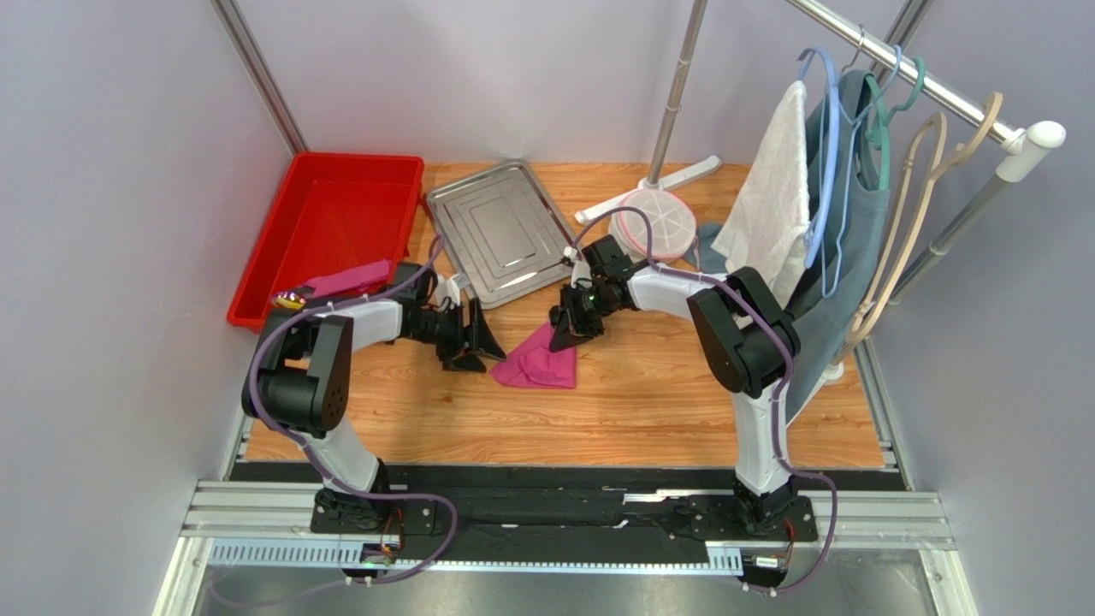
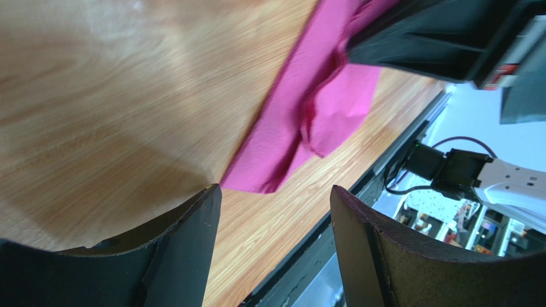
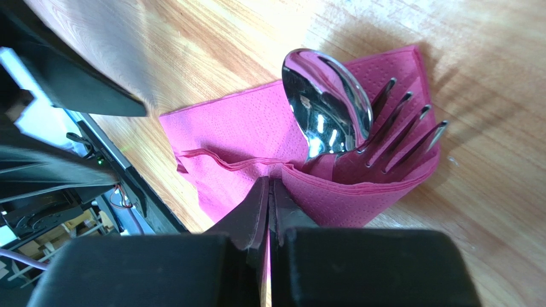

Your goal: Place the utensils on the paper napkin and roll it up

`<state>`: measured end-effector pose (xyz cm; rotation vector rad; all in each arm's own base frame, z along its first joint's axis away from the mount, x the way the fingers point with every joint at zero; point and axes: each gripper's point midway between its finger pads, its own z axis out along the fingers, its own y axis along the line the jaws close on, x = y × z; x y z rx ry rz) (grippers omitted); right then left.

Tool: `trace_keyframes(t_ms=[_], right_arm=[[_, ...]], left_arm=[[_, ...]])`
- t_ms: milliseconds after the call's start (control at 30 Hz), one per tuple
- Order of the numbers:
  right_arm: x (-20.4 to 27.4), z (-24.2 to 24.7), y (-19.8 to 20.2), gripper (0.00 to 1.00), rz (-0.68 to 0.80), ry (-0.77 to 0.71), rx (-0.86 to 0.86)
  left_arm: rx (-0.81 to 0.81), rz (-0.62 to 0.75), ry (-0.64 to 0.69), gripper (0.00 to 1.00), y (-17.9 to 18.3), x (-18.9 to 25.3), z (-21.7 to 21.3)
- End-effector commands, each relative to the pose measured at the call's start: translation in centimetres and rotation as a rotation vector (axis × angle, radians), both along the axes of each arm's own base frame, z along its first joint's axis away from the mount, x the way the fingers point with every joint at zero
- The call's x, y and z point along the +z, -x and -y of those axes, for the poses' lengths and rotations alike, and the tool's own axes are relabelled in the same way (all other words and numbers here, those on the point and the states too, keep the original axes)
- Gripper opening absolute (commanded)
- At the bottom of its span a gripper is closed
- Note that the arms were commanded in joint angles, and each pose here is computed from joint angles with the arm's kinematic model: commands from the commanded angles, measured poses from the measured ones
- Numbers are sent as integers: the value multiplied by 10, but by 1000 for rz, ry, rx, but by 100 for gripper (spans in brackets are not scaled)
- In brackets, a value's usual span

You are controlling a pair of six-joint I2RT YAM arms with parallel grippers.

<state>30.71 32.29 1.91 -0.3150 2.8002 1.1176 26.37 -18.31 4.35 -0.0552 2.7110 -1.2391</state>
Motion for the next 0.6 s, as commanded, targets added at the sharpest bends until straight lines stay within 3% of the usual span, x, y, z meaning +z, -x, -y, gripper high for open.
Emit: trace_keyframes(t_ms=[0,267,567], right_arm=[[-39,20,-1,0,58,176,4],[-37,17,-4,0,58,177,3],[-42,18,-3,0,47,184,3]], left_arm=[[-18,-95,-55,72,17,-26,-1],[-82,-125,33,68,15,-40,39],[-89,72,162,70,-32,-14,72]])
